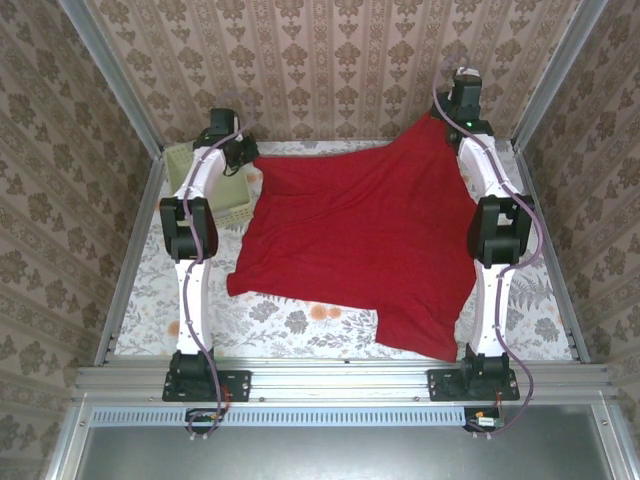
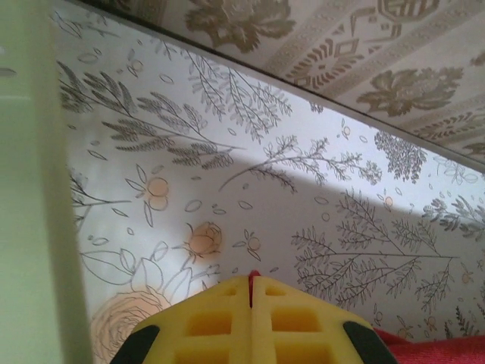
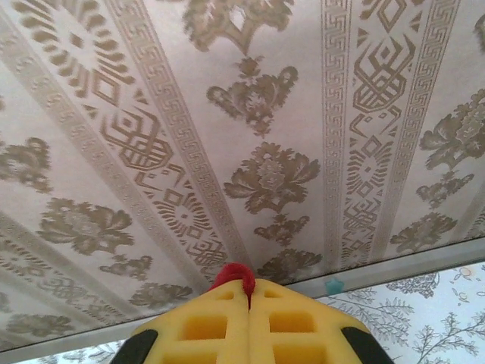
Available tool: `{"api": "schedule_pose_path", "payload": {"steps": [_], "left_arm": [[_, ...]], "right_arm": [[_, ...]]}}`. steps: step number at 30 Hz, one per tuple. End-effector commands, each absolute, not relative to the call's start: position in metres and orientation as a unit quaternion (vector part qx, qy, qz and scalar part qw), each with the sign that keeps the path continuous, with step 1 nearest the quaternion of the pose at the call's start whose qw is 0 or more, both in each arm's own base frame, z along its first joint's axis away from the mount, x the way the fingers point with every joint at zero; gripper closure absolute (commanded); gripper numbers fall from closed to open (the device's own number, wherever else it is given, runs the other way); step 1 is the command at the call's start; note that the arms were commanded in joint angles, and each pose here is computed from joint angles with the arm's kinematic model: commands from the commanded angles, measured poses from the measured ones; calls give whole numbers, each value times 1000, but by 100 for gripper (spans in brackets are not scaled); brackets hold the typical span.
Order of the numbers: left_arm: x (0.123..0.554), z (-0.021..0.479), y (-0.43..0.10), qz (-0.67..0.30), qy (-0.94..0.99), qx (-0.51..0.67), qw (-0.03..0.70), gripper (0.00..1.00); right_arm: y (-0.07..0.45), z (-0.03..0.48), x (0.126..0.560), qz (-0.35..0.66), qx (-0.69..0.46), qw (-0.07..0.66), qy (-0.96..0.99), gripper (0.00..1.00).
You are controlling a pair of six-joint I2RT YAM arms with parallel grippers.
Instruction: Fold the inside-out t-shirt
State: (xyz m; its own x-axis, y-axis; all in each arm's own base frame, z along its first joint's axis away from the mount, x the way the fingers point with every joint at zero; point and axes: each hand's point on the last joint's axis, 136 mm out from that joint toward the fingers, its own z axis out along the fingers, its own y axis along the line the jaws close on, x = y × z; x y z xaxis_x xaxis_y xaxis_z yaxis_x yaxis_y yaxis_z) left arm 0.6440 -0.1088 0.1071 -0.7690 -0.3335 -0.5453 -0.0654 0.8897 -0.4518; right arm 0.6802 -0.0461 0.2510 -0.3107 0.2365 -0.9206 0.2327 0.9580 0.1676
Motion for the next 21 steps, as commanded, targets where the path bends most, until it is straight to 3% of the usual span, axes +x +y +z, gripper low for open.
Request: {"api": "schedule_pose_path", "payload": {"steps": [1, 13, 21], "left_arm": [[657, 154, -98, -216, 897, -112, 368, 100], [658, 161, -103, -230, 896, -103, 366, 100], [642, 158, -104, -236, 899, -96, 357, 100]], "right_arm": [[-62, 244, 681, -36, 156, 554, 817, 100], [-45, 252, 671, -3, 128, 547, 827, 100], [-19, 257, 629, 27, 109, 552, 827, 100]]}}
